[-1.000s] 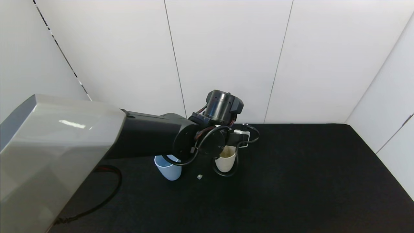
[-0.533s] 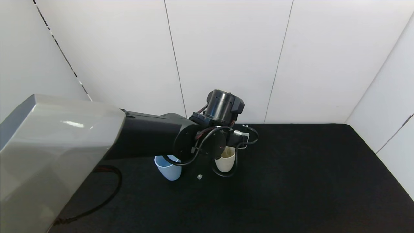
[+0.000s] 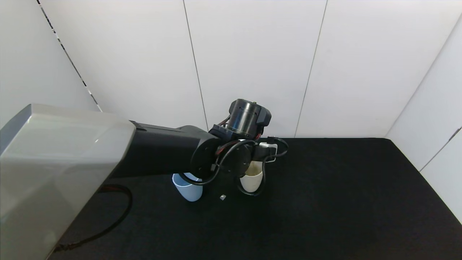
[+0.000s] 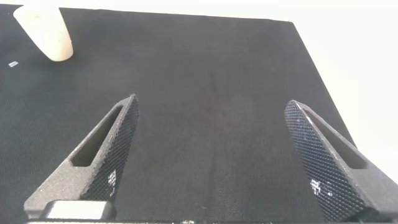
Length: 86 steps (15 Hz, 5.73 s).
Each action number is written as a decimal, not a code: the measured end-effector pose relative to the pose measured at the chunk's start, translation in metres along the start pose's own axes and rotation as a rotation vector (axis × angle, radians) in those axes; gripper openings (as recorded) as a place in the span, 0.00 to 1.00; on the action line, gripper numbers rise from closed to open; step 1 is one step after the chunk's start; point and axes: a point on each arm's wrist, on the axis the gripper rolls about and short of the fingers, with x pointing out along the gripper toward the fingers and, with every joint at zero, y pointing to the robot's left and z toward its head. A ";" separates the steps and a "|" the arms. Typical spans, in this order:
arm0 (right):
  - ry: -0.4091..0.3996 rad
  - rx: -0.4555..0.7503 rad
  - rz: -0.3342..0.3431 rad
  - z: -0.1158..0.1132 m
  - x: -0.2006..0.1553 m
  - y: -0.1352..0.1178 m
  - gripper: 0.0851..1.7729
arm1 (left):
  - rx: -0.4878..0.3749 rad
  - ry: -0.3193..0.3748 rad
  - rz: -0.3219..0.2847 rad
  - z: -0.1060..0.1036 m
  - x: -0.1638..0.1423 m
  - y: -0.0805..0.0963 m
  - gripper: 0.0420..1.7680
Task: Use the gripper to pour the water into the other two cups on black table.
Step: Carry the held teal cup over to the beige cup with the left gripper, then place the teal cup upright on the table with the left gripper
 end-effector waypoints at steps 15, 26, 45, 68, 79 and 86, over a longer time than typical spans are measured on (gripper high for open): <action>0.000 0.000 -0.001 0.000 0.000 0.000 0.96 | -1.005 -0.077 -0.016 -0.027 0.005 0.029 0.65; 0.000 0.000 -0.001 0.000 0.000 0.000 0.96 | -1.536 -0.067 0.084 -0.138 0.059 0.081 0.65; 0.000 0.000 0.000 0.000 0.000 0.000 0.96 | -1.676 0.018 0.230 -0.264 0.021 -0.102 0.65; 0.000 0.000 -0.001 0.000 0.000 0.000 0.96 | -1.660 0.043 0.089 -0.241 0.032 -0.174 0.65; 0.000 0.000 0.000 0.000 0.000 0.000 0.96 | -1.648 -0.002 0.129 -0.242 0.022 -0.170 0.89; 0.000 -0.001 -0.001 0.000 0.000 0.000 0.96 | -1.609 -0.081 0.185 -0.245 -0.017 -0.149 0.94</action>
